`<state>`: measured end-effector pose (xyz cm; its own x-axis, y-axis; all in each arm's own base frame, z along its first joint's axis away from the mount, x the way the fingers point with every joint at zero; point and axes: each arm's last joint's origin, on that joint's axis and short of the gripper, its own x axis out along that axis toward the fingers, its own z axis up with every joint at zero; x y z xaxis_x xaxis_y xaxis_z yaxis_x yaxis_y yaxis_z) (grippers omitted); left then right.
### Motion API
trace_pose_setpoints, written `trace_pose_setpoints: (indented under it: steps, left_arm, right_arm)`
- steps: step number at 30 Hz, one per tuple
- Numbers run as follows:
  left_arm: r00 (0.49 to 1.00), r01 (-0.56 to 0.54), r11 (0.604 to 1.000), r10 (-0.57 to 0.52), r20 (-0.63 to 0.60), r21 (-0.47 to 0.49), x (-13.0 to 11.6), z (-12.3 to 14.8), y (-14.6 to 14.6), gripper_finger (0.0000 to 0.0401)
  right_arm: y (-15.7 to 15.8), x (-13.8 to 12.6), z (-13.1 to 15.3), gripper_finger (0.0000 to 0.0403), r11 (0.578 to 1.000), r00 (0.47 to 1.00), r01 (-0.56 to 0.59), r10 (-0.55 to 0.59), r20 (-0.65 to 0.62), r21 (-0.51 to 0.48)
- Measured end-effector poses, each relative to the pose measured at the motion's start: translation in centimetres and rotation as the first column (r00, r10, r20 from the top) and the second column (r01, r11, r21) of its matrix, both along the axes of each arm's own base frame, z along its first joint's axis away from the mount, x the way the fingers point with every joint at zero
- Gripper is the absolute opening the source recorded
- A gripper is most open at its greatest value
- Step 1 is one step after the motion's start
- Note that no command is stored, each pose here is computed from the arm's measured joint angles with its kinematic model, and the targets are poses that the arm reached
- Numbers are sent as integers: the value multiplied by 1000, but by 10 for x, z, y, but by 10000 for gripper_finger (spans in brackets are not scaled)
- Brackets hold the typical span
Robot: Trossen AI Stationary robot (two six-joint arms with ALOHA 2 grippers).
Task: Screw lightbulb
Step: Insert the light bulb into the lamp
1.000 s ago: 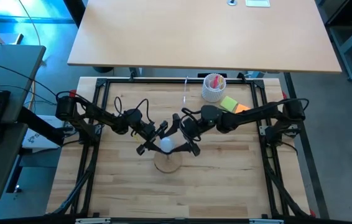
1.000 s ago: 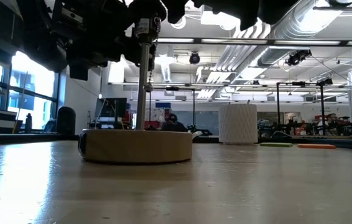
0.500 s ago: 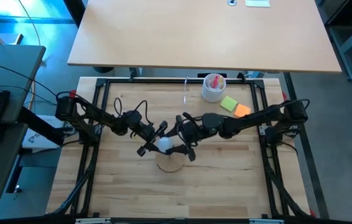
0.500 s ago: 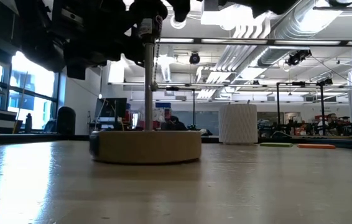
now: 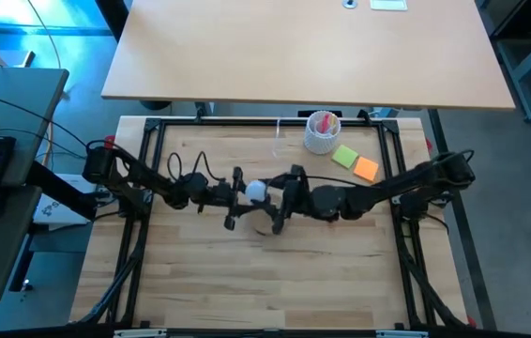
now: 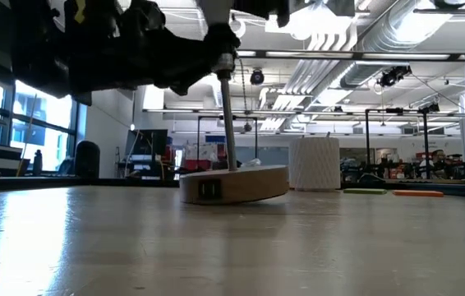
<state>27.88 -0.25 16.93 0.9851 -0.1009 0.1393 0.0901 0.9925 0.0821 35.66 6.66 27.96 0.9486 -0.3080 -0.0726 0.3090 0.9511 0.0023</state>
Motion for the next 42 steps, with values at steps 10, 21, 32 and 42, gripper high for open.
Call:
trace_pose_setpoints:
  steps: [10,21,32,42]
  left_arm:
    - [956,-292,956,292,-15,36,4,3,-17,158]
    - [927,-369,924,373,-32,99,9,6,-26,158]
    - [929,-360,924,367,-36,125,10,6,-26,158]
    - [932,-353,926,361,-40,135,10,6,-27,158]
  right_arm:
    - [6,3,-11,251,970,970,238,-240,40,51]
    - [1,8,-14,252,985,985,171,-172,33,20]
    - [-1,2,-3,252,995,995,97,-97,29,-7]
    - [-7,-2,-4,311,1000,999,13,-13,-53,2]
